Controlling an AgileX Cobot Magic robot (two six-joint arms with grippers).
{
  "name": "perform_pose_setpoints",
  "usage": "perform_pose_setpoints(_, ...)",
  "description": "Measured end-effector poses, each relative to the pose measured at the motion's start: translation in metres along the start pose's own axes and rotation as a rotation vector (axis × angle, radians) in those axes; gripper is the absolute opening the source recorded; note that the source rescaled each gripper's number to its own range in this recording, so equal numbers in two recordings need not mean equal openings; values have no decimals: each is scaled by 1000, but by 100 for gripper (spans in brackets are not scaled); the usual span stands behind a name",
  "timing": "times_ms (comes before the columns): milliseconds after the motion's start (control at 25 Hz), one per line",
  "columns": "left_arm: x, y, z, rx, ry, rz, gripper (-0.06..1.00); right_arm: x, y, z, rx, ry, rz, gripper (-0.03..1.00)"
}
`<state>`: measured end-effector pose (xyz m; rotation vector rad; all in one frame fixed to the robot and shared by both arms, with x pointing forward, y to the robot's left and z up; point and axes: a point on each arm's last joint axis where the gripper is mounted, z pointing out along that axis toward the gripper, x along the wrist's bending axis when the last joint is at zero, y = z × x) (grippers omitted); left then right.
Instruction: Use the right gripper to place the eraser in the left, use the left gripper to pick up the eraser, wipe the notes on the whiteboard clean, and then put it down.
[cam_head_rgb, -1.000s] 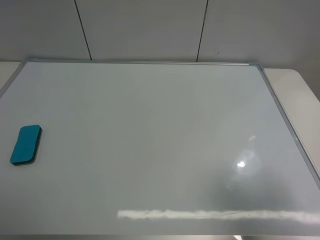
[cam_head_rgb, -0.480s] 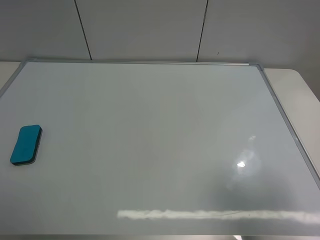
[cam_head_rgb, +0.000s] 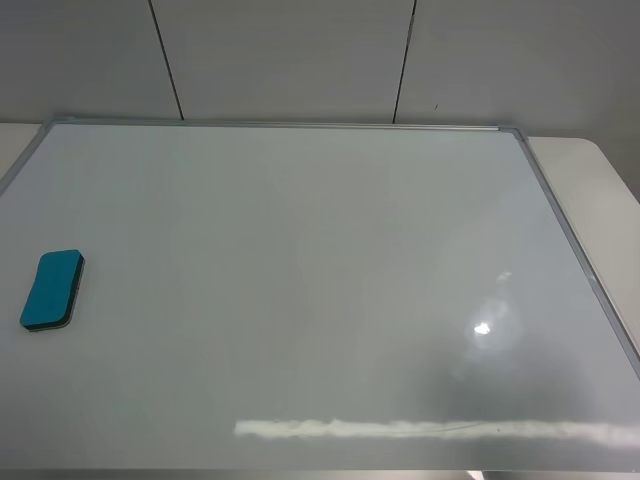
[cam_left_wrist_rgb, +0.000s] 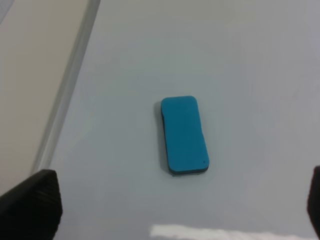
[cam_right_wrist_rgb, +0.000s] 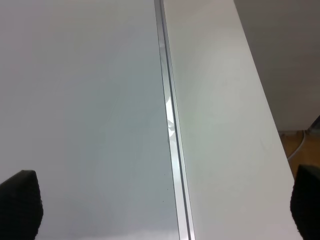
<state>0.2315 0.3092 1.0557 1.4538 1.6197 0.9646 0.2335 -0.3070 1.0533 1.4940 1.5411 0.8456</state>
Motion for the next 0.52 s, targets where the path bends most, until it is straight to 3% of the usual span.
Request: perform_pose_setpoints(520,0,0,0,0,1,0,100,0,0,0,0,0,0,100)
